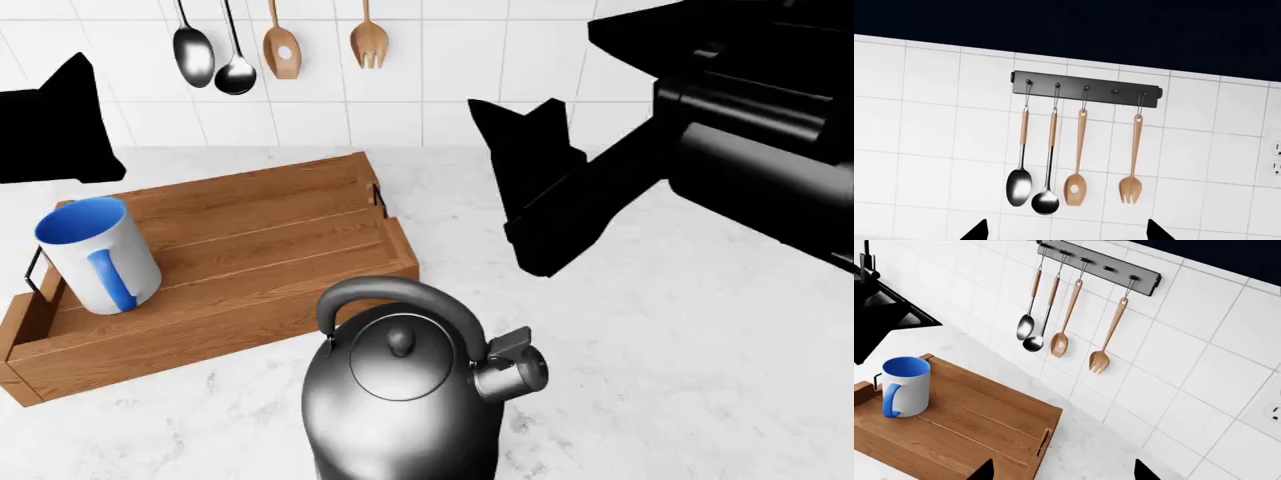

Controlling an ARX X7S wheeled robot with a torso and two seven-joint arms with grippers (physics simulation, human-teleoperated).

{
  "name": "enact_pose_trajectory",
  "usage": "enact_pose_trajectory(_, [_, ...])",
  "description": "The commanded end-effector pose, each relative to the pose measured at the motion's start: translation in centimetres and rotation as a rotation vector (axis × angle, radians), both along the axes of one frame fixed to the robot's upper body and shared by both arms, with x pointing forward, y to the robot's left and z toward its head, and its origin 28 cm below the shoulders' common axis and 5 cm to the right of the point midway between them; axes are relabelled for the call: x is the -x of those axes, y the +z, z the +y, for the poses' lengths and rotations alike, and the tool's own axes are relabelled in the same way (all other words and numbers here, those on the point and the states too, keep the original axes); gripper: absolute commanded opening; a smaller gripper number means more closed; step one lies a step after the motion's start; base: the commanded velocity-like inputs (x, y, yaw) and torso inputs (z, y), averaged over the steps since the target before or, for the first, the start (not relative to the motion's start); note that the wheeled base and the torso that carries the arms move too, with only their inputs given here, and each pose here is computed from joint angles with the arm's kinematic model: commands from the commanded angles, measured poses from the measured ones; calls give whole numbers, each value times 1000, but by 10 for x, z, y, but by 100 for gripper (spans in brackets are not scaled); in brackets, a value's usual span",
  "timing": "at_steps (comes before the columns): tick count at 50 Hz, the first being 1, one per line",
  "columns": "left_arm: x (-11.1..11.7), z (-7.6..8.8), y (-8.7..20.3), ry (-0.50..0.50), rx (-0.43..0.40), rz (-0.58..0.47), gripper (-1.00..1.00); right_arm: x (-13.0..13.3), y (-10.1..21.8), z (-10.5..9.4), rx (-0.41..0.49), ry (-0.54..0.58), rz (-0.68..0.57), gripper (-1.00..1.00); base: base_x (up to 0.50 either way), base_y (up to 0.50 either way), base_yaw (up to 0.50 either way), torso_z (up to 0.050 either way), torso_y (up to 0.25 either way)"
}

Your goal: Pick the kettle from the counter and place it on the tray. Then pick the mug from the cabinet and place it on the tray. Then close the cabinet doors.

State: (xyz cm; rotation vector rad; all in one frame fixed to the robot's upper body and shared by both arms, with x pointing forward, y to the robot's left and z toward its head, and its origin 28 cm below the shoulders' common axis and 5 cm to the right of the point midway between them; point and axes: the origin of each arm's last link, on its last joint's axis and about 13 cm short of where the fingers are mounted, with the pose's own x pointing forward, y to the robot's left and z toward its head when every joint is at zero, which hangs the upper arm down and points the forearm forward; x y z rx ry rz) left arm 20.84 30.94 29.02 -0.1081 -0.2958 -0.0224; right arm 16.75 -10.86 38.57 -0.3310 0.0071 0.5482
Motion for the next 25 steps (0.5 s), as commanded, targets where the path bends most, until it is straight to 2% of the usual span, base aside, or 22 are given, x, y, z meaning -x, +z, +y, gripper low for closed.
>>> enact_pose_trajectory(1, [5,0,-3,-13,-1,4,100,14,17,10,91,149,127,100,0,0,0,0,0])
enact_pose_trajectory(8, [6,3,-5,-5,2,7,100,24,8,19,152,242,200,100,0,0,0,0,0])
enact_pose_trajectory(25, [6,5,-9,-2,6,14,100,13,-10,32,195,280,268,100,0,0,0,0,0])
